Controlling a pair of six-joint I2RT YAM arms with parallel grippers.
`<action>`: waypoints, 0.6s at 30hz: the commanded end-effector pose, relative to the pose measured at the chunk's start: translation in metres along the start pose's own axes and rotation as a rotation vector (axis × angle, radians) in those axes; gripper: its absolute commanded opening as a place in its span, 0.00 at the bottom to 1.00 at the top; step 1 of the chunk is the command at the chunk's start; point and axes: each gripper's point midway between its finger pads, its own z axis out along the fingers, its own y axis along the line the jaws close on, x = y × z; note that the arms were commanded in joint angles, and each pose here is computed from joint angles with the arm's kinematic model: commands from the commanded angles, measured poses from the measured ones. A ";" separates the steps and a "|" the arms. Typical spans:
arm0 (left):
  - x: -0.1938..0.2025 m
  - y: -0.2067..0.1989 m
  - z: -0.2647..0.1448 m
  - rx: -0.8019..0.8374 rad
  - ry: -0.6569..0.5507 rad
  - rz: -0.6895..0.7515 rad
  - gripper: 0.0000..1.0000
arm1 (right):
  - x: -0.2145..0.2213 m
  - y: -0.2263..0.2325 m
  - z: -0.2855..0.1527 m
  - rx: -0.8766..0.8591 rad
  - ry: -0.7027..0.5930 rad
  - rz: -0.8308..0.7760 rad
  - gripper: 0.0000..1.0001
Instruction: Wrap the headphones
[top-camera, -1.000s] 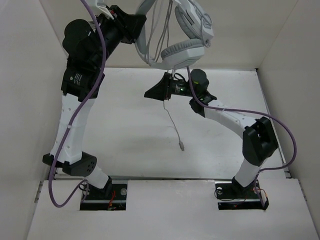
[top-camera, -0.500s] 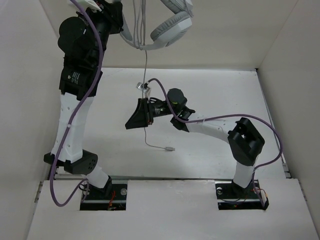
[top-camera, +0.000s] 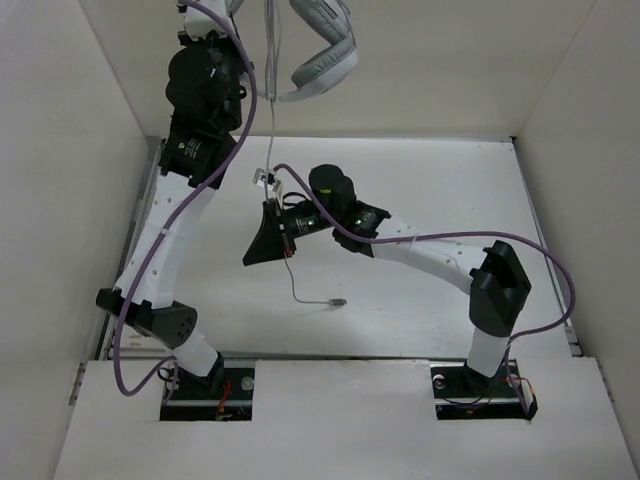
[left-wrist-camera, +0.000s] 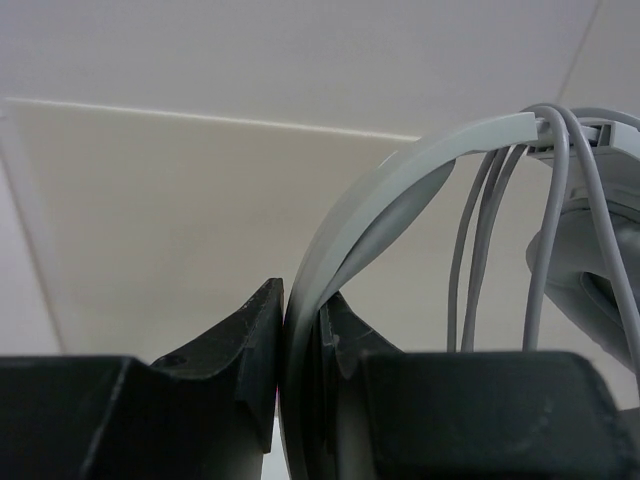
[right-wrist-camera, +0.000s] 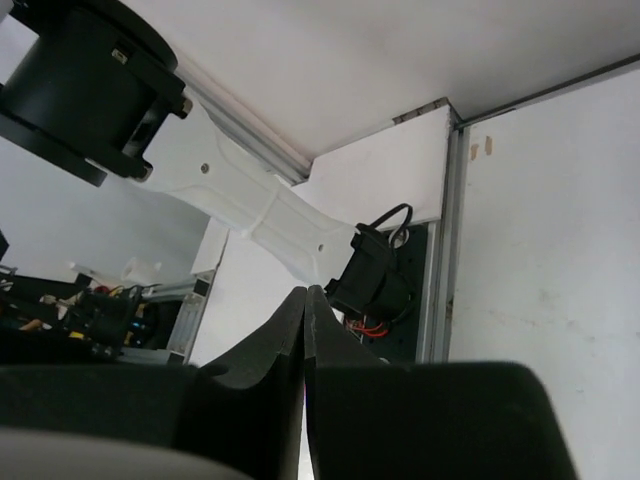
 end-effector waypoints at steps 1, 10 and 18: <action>-0.055 0.021 -0.009 -0.104 -0.209 0.020 0.00 | -0.038 0.039 -0.016 0.063 -0.008 -0.235 0.06; -0.042 0.034 -0.012 -0.139 -0.202 0.111 0.00 | -0.054 -0.002 -0.077 0.430 0.017 -0.425 0.07; -0.050 0.052 -0.014 -0.175 -0.212 0.122 0.00 | 0.002 -0.043 -0.103 0.538 0.146 -0.364 0.06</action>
